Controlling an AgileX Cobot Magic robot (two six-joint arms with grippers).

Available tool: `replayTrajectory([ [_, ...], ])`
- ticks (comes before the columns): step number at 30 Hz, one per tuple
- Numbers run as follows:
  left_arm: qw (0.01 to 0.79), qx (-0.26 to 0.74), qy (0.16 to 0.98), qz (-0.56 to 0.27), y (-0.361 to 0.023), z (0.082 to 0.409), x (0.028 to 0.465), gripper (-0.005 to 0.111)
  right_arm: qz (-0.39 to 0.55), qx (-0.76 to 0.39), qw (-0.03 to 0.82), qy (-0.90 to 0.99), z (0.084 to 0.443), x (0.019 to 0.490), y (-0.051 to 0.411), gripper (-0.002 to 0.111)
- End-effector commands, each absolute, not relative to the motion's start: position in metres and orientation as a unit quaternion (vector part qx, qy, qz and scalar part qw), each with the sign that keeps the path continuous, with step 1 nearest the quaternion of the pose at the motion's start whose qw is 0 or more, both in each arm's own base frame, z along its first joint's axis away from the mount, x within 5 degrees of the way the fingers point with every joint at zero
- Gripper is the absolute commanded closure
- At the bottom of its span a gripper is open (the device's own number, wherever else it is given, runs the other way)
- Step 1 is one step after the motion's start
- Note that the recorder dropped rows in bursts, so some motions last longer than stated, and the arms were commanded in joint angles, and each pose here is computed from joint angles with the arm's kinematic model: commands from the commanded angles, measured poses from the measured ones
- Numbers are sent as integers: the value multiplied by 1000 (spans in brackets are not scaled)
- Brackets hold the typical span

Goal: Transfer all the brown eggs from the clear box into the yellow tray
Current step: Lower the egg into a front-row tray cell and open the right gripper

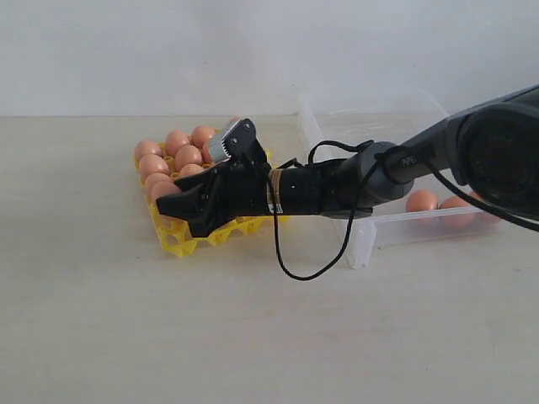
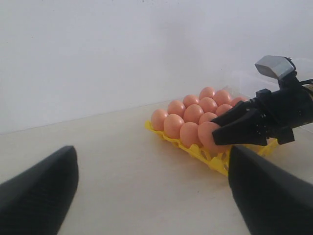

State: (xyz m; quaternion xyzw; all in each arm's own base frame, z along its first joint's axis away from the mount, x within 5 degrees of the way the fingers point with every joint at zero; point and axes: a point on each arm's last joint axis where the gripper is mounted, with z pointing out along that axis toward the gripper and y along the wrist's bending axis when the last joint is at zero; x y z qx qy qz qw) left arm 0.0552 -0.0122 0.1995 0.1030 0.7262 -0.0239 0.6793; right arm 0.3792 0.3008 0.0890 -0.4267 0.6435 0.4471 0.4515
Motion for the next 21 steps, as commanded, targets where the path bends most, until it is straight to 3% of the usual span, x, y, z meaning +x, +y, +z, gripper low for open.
replayTrajectory([
  [1, 679, 100, 726, -31, -13, 198, 55, 29, 447, -437, 433, 650, 88, 378, 300, 108],
  [11, 679, 100, 726, -31, -13, 198, 55, 29, 406, -404, 415, 707, 79, 386, 296, 106],
  [18, 679, 100, 726, -31, -13, 198, 55, 29, 397, -412, 421, 704, 79, 387, 296, 68],
  [21, 679, 100, 726, -31, -13, 198, 55, 29, 387, -411, 420, 711, 77, 388, 295, 59],
])
